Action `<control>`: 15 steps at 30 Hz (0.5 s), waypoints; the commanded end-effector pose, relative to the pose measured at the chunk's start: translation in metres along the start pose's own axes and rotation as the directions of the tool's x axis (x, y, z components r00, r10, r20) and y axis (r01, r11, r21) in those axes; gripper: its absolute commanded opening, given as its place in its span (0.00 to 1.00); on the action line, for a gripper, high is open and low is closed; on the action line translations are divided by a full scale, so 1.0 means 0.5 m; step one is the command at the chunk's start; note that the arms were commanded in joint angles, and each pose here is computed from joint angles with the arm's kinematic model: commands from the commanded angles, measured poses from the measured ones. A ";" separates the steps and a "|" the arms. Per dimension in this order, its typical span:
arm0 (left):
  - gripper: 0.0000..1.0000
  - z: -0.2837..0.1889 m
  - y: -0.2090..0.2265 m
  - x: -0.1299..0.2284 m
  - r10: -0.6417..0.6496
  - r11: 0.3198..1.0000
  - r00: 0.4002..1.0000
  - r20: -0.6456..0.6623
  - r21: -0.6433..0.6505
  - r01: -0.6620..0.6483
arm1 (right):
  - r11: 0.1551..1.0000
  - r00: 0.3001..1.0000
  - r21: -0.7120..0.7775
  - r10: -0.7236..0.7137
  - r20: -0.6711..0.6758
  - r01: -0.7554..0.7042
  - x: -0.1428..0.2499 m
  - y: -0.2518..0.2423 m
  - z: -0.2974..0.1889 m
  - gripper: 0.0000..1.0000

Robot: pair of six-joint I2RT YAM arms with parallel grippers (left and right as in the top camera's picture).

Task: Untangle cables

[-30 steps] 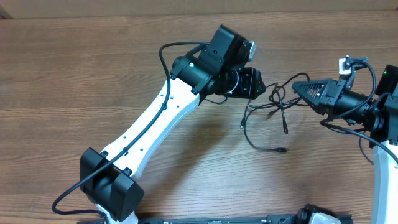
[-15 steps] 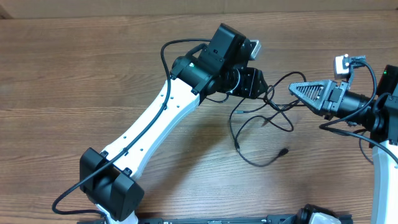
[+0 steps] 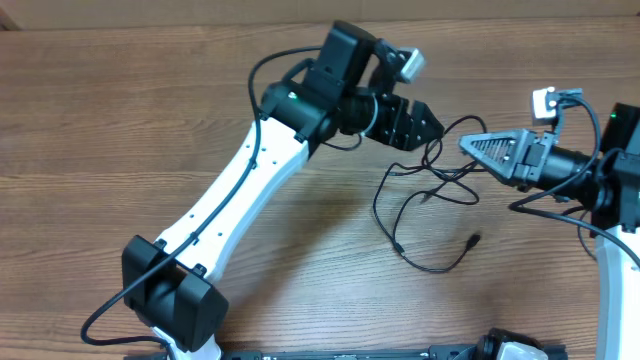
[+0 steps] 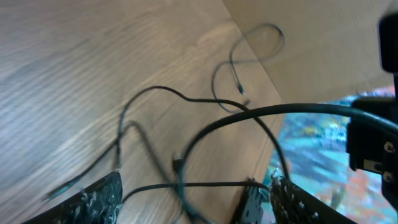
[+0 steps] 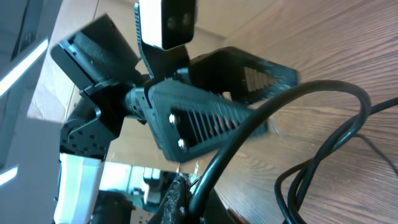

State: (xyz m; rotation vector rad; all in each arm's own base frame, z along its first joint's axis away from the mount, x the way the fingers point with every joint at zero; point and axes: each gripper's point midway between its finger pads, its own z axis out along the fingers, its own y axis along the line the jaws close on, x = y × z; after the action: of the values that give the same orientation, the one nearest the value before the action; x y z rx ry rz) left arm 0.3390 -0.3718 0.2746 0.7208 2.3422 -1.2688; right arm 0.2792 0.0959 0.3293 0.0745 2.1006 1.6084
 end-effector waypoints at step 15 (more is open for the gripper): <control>0.89 -0.014 0.103 0.018 0.048 0.913 0.999 0.000 -0.406 -0.044 | 0.990 0.995 -0.134 -0.063 -0.079 0.052 0.027 0.059 0.017 0.04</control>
State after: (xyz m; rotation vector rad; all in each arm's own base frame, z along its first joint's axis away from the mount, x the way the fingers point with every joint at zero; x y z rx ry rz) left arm 0.3413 -0.3580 0.2378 0.6825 2.4737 -0.9137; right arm 0.2724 0.1115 0.3360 -0.0217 2.0844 1.6652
